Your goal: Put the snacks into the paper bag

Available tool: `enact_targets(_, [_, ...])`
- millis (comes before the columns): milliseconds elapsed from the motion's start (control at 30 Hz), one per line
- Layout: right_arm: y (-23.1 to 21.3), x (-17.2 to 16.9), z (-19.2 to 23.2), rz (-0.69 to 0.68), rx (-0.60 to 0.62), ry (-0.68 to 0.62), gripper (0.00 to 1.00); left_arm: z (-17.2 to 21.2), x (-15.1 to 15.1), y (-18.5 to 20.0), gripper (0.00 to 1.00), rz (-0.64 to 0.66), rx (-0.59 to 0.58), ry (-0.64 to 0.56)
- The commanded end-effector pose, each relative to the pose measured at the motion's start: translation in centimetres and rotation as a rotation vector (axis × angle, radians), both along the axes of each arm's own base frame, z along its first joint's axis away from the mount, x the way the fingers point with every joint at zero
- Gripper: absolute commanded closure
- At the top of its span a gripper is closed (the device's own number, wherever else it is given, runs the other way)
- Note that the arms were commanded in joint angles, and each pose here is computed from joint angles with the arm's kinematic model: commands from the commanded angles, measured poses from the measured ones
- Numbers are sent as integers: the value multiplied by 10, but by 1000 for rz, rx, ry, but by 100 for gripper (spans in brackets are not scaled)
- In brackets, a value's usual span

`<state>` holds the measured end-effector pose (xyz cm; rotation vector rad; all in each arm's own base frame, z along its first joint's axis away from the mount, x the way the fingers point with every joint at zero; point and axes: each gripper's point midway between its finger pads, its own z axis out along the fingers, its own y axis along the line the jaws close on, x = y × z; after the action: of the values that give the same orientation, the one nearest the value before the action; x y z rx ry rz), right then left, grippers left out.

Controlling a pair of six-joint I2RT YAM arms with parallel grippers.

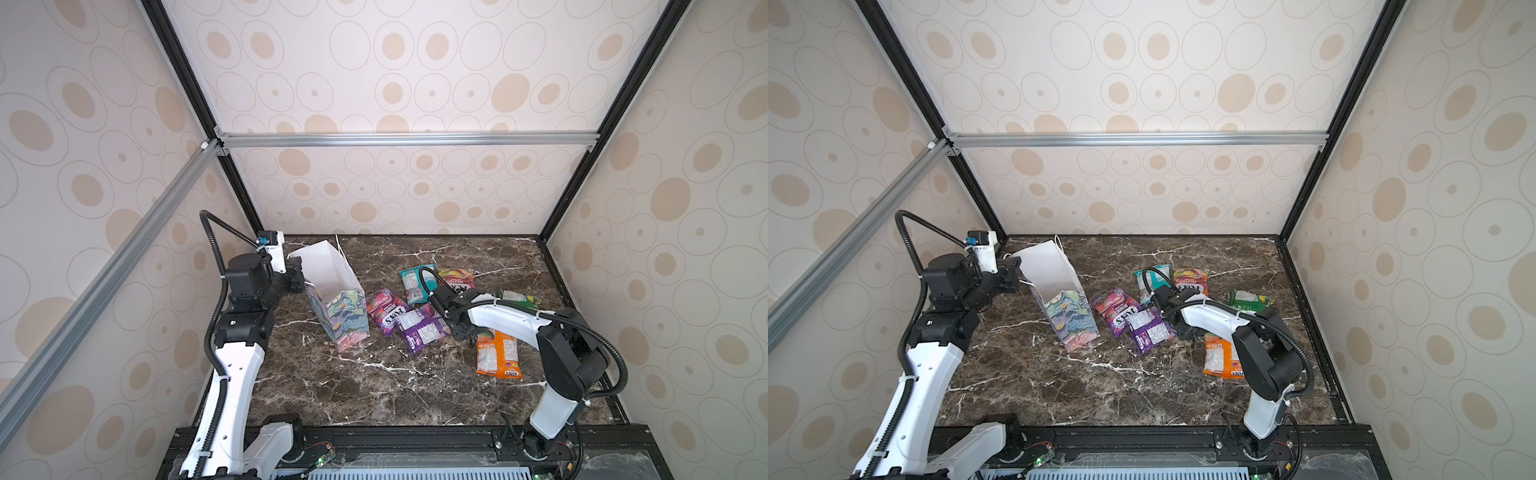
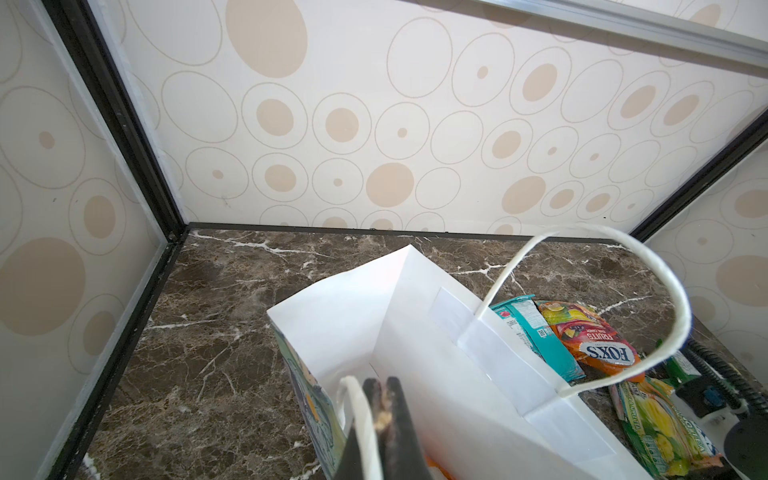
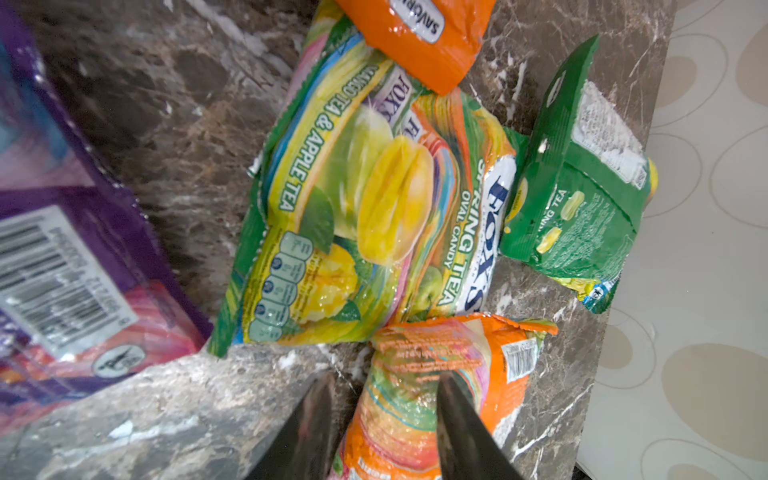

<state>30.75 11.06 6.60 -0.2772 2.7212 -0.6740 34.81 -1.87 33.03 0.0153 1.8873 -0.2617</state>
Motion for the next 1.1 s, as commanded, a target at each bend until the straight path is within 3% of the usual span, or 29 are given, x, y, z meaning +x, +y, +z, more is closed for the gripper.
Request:
enact_targets(0, [-10,-2,-6,-29,-16,10,57,9,1,1,100,-3,-7,-23])
enact_targets(1067, [-13,-1,-21,-24,-16,39,61,9,1,1,100,-3,-8,-24])
